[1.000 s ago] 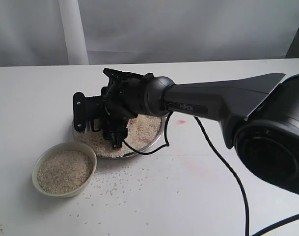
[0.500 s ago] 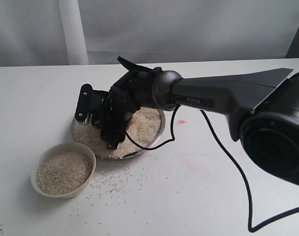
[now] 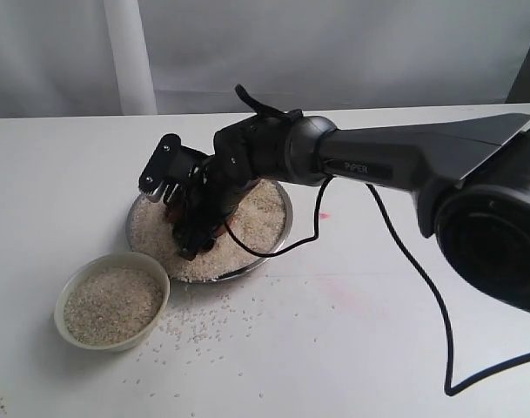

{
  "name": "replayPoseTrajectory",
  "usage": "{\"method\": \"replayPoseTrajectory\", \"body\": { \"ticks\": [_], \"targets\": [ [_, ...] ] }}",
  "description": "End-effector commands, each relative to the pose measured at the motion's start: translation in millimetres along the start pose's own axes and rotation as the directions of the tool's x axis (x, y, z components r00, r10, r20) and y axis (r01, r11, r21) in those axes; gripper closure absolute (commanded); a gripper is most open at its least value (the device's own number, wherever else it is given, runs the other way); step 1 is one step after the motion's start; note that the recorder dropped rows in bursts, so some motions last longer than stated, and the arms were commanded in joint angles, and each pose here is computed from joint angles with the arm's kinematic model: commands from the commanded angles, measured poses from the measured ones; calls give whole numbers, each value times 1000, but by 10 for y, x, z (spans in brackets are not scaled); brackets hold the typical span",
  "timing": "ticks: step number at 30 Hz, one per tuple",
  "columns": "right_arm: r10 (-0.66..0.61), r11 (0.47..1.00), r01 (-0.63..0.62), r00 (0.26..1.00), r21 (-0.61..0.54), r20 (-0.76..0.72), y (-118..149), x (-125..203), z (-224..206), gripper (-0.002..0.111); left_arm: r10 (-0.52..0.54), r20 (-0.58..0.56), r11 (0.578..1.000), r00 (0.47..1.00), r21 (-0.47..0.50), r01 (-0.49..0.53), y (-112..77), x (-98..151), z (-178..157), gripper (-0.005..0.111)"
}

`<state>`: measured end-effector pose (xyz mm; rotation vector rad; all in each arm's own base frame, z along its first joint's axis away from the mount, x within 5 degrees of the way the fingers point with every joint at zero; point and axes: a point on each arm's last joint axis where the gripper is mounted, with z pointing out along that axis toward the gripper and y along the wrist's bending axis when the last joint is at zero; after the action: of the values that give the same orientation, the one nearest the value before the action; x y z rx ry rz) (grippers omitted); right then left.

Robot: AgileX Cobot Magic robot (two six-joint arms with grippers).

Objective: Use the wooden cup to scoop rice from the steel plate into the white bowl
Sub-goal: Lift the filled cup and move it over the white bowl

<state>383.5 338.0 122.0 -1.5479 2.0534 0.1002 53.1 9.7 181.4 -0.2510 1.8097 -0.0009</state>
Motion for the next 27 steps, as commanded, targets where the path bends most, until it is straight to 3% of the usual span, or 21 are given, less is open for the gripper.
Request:
{"method": "replayPoseTrajectory", "body": {
  "ticks": [1,9,27],
  "targets": [
    [113,993,-111,993,-41,34,-44,-23,-81,108,1,12,1000,1000,2,-1,-3,-18,-5,107],
    [277,960,-269,952,-77,128,-222,-119,-383,108,1,12,1000,1000,2,-1,-3,-18,-5,107],
    [269,962,-261,952,-76,146,-219,-180,-495,108,1,12,1000,1000,2,-1,-3,-18,-5,107]
  ]
}}
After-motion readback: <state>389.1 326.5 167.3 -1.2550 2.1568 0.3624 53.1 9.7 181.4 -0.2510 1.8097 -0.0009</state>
